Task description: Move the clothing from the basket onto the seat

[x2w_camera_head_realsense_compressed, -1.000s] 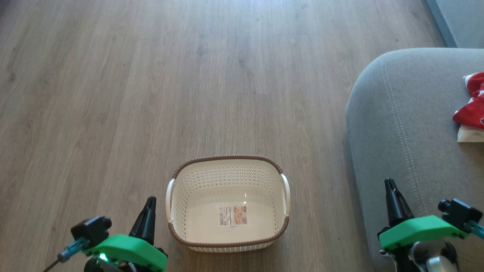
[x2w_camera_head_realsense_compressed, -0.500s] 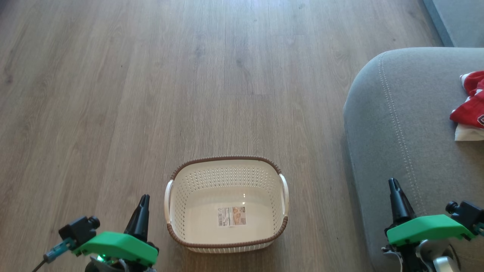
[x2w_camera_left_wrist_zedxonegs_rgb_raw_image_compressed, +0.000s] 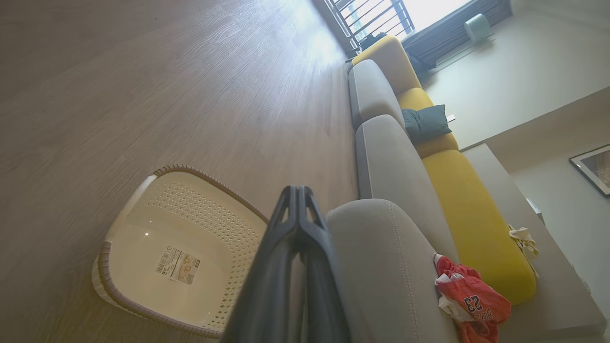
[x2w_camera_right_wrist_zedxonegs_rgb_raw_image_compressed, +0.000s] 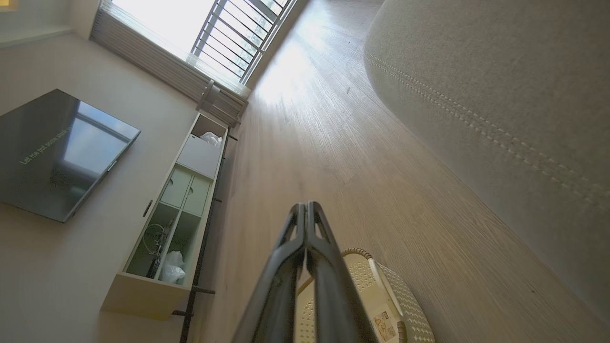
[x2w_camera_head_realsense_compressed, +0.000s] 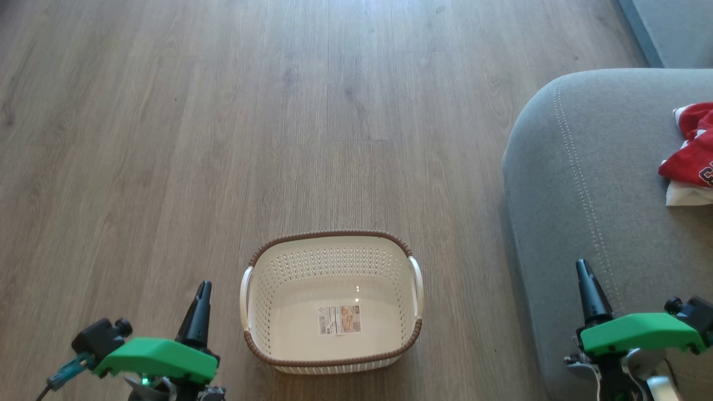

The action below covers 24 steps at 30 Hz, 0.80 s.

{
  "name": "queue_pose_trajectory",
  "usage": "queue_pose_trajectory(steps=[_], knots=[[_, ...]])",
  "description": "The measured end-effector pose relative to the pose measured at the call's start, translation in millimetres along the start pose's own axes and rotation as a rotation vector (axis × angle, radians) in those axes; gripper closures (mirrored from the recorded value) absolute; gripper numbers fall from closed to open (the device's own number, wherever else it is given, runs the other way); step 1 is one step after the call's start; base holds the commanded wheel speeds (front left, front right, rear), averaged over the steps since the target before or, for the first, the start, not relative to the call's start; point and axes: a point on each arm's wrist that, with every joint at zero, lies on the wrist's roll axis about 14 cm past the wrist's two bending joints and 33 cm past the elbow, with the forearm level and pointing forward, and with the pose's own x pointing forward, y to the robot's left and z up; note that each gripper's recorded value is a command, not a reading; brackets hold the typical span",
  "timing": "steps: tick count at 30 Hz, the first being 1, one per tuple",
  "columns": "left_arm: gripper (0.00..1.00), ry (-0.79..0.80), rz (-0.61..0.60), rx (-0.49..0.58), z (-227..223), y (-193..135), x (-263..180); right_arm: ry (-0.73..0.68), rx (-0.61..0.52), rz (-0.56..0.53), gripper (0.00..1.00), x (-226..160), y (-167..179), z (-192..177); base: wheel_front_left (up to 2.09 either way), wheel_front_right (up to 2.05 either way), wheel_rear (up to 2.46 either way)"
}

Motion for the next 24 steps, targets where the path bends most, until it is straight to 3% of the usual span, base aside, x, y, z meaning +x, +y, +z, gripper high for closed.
queue_pose_trajectory(steps=[24], knots=[[1.0,0.002,-0.023,-0.254,9,-7,7,-0.016,0.249,0.006,1.0,1,2,11,0.0,0.0,0.0]])
